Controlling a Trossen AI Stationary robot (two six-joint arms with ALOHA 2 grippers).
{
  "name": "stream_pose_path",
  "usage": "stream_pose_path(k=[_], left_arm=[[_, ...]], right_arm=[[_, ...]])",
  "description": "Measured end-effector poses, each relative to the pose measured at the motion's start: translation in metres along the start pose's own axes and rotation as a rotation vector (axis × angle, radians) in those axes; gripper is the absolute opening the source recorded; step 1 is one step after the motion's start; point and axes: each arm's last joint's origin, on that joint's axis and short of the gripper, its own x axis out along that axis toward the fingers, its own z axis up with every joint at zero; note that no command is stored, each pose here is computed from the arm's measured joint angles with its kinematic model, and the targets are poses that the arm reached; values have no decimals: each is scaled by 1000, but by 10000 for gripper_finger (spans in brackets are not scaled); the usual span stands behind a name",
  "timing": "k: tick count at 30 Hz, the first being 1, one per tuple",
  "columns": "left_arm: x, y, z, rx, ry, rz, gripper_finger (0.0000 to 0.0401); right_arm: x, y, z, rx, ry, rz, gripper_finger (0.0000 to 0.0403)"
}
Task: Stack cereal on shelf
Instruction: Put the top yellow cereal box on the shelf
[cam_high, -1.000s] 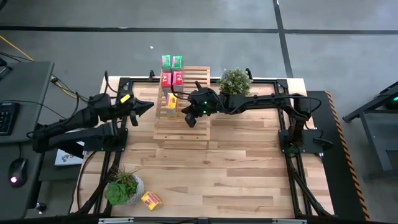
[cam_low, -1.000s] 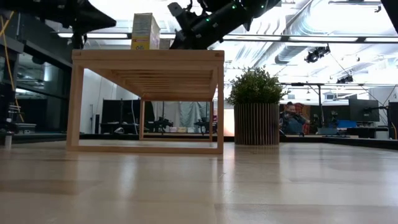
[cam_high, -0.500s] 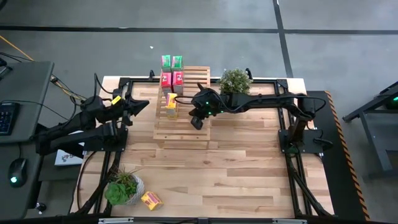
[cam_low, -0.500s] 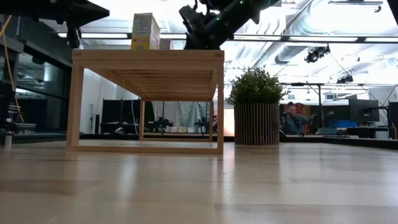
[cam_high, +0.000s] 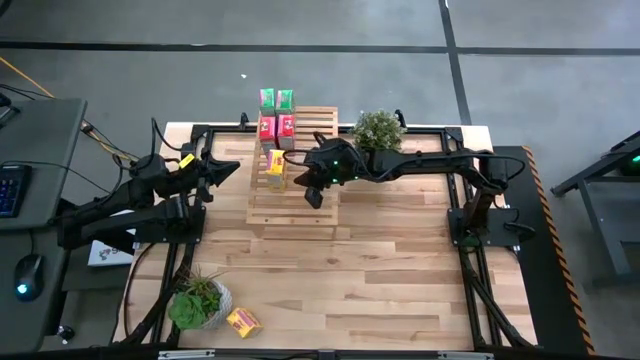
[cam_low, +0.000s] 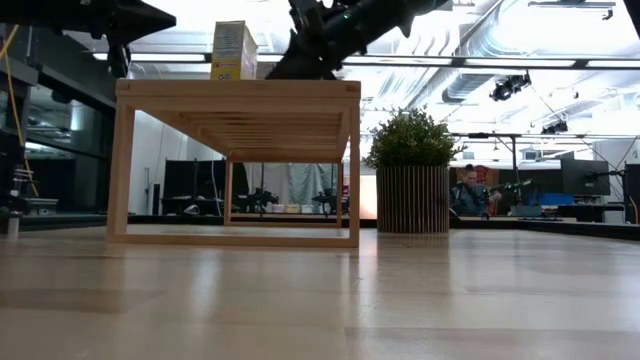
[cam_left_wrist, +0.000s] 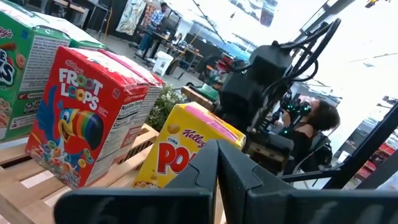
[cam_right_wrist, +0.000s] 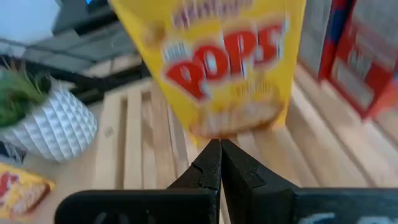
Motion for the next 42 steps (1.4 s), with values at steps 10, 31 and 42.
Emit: stream_pose_path(k=[10,31,42], left_arm=[[0,0,0,0,0,0,0],[0,0,0,35,6,3,0],[0,0,0,36,7,3,0]], right_arm=[[1,-3,11,-124,-125,-41,0],[29,-12,-3,-128,-119,-60,0],[38,-12,-5,-95,-158,-65,0]])
